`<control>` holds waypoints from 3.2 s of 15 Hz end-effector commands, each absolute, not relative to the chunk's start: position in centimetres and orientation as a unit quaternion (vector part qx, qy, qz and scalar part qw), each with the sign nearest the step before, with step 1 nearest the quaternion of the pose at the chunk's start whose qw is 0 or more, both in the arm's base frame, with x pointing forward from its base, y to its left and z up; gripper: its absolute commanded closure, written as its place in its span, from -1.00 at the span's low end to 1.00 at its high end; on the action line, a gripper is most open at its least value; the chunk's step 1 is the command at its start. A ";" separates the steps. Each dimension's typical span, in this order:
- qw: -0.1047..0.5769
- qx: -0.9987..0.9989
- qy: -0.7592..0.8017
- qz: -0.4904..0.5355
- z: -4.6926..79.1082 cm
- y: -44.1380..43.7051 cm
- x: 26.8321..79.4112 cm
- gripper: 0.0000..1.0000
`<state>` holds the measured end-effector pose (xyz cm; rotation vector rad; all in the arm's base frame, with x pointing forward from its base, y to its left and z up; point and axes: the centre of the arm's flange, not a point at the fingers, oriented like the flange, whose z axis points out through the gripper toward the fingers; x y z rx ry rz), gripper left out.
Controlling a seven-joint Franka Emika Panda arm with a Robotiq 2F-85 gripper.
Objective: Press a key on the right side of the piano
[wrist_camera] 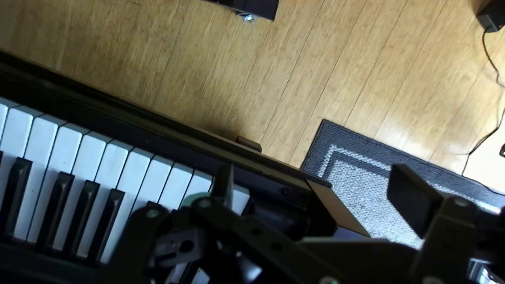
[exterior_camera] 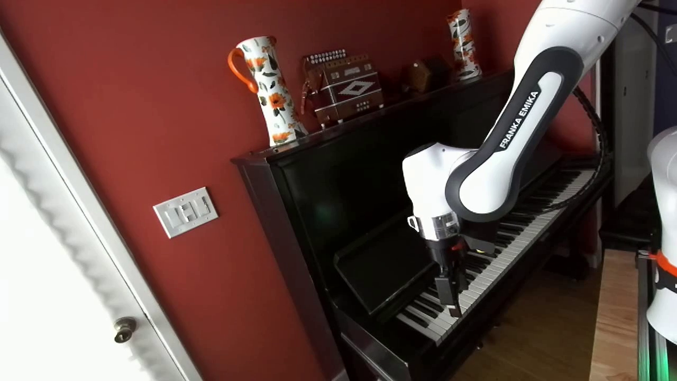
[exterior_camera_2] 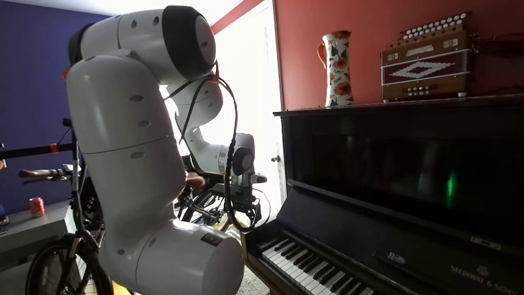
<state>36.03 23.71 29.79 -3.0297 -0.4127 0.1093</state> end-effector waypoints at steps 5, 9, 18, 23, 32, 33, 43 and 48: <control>0.061 -0.993 -0.099 0.015 24.9 23.2 39.1 -0.45; 0.053 -0.996 -0.075 0.007 21.8 21.9 40.2 0.16; 0.026 -0.999 -0.031 -0.028 17.8 21.5 43.2 1.00; 0.028 -0.999 -0.011 -0.025 16.0 21.6 44.2 1.00; 0.016 -1.000 0.006 -0.024 14.5 21.2 44.4 1.00; 0.015 -1.000 0.007 -0.025 14.5 21.1 44.4 1.00; 0.017 -1.000 0.007 -0.017 13.5 21.5 44.2 1.00; 0.019 -1.000 0.007 -0.013 12.9 21.6 44.2 1.00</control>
